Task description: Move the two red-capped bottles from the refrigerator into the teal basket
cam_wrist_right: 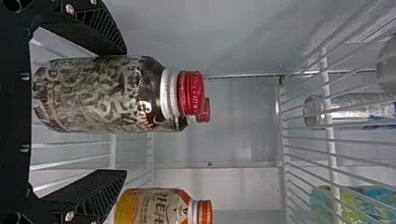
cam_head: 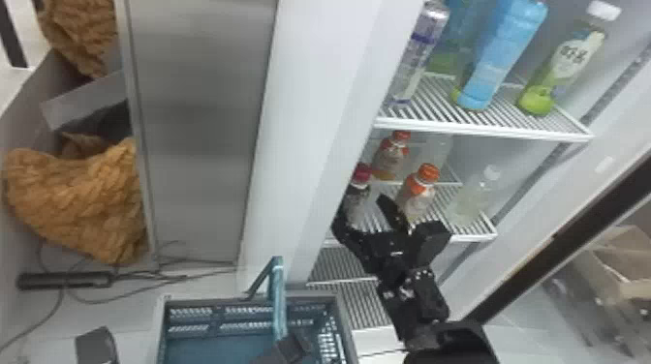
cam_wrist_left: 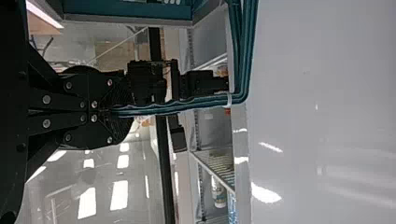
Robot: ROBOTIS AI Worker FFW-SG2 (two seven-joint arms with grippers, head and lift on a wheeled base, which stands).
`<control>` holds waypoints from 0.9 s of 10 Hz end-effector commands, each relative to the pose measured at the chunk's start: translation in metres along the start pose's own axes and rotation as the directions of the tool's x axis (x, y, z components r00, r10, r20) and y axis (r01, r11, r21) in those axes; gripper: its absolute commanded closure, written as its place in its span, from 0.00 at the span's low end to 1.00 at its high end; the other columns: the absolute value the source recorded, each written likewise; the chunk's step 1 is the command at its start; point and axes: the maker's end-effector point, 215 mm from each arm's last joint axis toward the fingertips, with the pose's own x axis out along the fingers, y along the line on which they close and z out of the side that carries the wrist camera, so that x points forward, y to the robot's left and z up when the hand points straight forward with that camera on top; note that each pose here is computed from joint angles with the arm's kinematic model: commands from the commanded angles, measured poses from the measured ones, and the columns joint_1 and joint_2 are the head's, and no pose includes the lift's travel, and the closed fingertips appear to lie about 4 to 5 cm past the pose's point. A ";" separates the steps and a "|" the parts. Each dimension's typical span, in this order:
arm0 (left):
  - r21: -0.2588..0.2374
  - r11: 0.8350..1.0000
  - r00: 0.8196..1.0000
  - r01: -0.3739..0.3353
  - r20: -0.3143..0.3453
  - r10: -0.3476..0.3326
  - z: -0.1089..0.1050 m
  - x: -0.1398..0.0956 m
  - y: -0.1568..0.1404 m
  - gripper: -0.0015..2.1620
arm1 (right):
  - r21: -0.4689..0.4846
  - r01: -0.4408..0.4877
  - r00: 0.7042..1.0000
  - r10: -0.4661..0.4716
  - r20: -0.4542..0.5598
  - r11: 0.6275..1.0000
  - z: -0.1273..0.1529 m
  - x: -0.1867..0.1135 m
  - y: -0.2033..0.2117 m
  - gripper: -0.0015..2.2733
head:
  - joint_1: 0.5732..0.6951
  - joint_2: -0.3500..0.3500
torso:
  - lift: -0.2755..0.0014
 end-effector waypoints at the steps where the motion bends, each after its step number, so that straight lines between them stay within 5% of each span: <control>1: 0.000 1.000 1.000 0.001 -0.002 -0.001 -0.001 0.001 0.000 0.53 | 0.000 0.002 1.000 -0.002 -0.003 1.000 -0.002 0.004 -0.002 0.05 | 1.00 0.00 | 0.19; 3: 0.001 1.000 1.000 -0.001 0.000 0.001 0.001 0.000 0.001 0.53 | 0.000 0.001 1.000 -0.001 0.009 1.000 0.005 0.014 -0.003 0.11 | 1.00 0.00 | 0.19; 4: 0.000 1.000 1.000 -0.001 -0.001 0.001 0.000 0.001 0.001 0.53 | 0.005 -0.002 1.000 0.002 0.013 1.000 0.006 0.018 -0.004 0.31 | 1.00 0.00 | 0.19; 5: 0.000 1.000 1.000 0.001 -0.001 -0.001 0.000 0.001 0.000 0.53 | 0.012 -0.002 1.000 0.001 0.019 1.000 0.009 0.018 -0.004 0.40 | 1.00 0.00 | 0.19; 9: 0.001 1.000 1.000 0.002 0.006 -0.002 0.003 0.001 0.000 0.53 | 0.041 -0.040 0.995 0.036 0.093 0.998 0.048 0.005 0.017 0.40 | 1.00 0.00 | 0.19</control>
